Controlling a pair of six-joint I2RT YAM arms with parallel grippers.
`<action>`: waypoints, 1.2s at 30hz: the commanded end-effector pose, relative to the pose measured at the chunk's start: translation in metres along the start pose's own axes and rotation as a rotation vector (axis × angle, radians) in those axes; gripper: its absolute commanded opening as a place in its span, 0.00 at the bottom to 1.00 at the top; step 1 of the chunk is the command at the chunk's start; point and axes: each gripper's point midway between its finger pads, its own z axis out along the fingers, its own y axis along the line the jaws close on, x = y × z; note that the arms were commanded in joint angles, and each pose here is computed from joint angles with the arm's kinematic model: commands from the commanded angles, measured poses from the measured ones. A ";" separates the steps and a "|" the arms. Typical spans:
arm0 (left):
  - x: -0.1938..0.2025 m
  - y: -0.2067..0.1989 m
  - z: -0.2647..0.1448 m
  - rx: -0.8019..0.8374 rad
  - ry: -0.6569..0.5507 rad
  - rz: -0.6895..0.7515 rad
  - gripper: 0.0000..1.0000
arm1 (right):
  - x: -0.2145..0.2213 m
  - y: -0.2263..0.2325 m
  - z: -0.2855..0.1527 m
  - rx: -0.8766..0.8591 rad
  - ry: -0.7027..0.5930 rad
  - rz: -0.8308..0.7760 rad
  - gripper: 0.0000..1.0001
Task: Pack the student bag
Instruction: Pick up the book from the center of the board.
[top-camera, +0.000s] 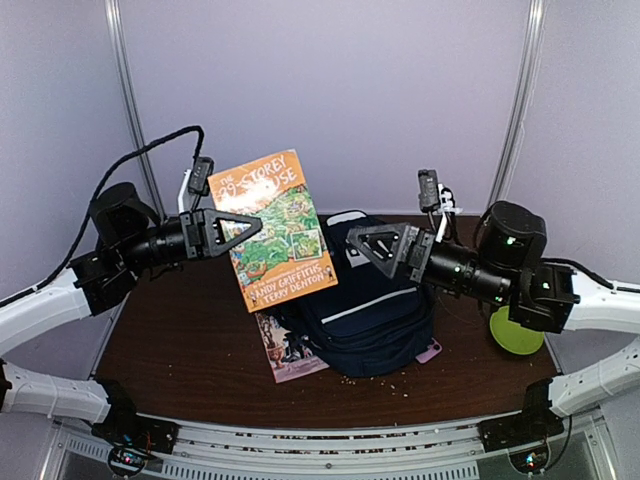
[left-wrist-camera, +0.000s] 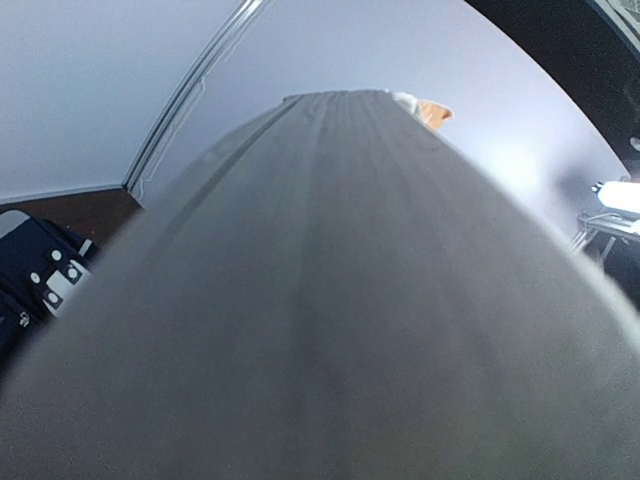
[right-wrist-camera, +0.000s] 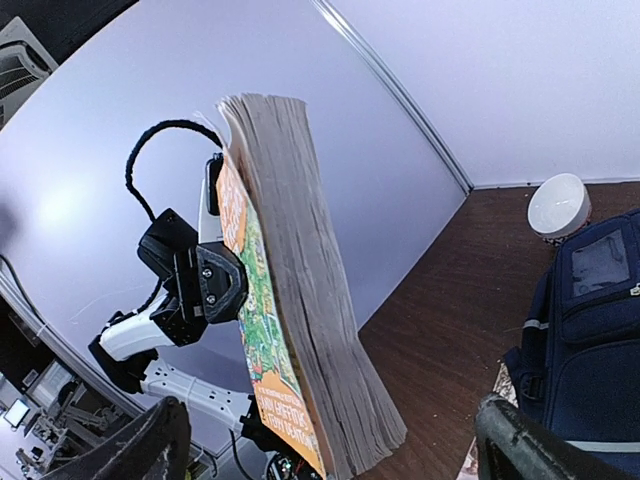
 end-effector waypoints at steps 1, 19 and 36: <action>-0.031 -0.047 -0.005 0.148 -0.083 0.124 0.00 | 0.007 0.016 0.012 -0.074 0.037 0.041 1.00; -0.050 -0.084 -0.015 0.290 -0.169 0.137 0.00 | 0.027 0.038 0.045 -0.267 0.084 0.210 0.99; -0.057 -0.077 -0.017 0.299 -0.250 0.087 0.00 | 0.000 0.070 0.055 -0.465 -0.013 0.336 0.56</action>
